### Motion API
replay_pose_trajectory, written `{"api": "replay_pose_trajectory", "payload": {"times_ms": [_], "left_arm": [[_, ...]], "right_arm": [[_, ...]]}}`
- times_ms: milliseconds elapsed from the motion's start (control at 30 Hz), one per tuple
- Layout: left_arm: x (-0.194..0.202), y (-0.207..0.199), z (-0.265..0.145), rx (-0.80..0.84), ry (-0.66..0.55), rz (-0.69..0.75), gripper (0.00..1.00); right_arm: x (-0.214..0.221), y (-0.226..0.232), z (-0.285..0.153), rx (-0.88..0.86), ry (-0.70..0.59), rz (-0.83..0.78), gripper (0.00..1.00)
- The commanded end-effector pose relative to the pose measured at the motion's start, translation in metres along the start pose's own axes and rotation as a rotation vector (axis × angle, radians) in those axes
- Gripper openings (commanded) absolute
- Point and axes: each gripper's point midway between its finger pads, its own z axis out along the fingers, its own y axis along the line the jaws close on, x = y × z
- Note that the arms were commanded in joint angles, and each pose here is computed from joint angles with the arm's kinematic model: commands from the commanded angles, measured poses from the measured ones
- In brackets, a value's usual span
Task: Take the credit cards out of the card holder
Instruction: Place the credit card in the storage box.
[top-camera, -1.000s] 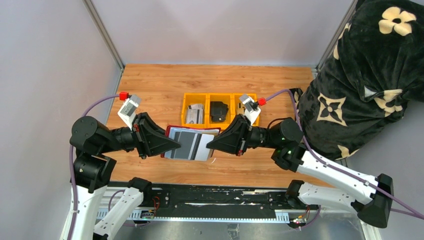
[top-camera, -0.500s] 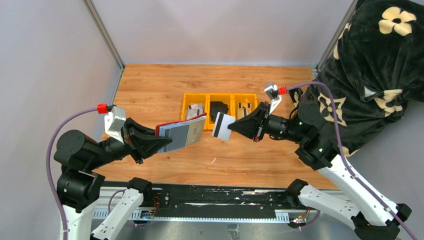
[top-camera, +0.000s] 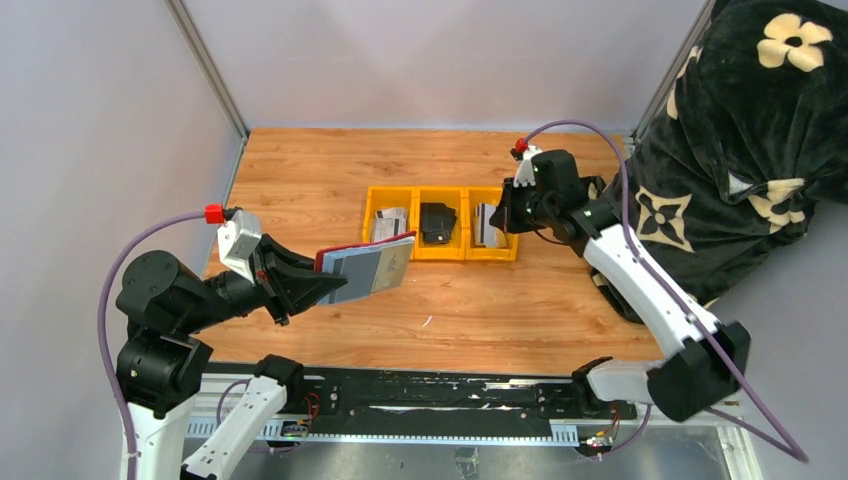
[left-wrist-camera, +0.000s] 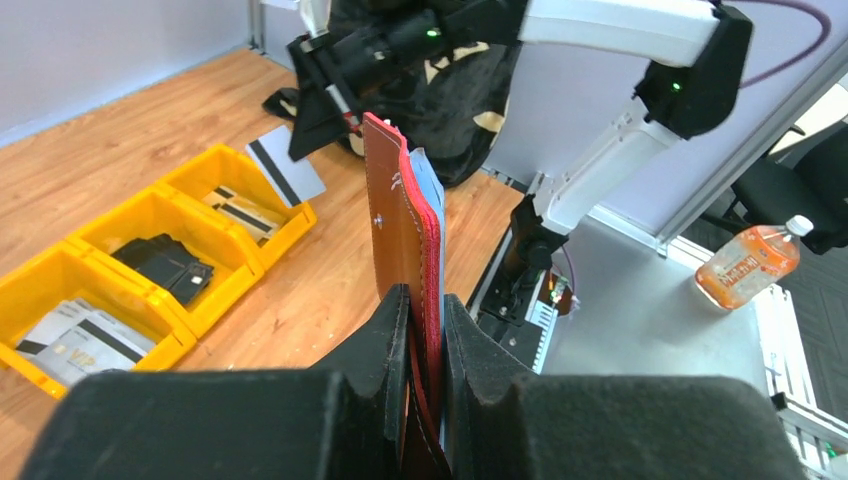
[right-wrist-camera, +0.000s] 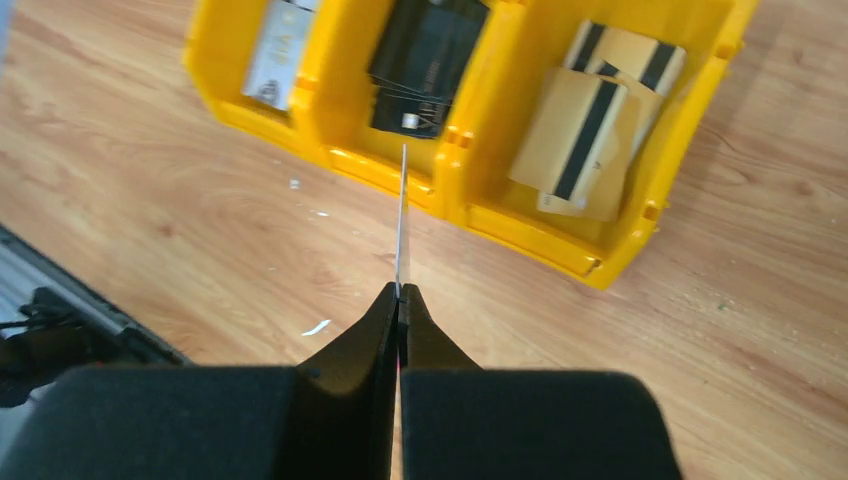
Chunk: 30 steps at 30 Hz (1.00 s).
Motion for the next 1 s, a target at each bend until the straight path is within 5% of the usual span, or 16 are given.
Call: {"api": "replay_pose_trajectory", "payload": {"times_ms": [0, 333, 667, 967], "left_arm": [[0.0, -0.007, 0.0, 0.04, 0.019, -0.007, 0.0], [0.002, -0.012, 0.001, 0.076, 0.028, -0.023, 0.0], [0.0, -0.012, 0.004, 0.095, 0.03, -0.04, 0.0], [-0.004, -0.014, 0.003, 0.097, 0.024, -0.025, 0.0]], "right_arm": [[-0.004, -0.039, 0.021, 0.103, 0.072, 0.021, 0.0], [-0.028, 0.057, 0.111, -0.302, 0.129, 0.095, 0.0], [0.001, 0.09, 0.221, -0.342, 0.267, 0.136, 0.0], [0.022, 0.092, 0.267, -0.294, 0.3, 0.165, 0.0]]}}
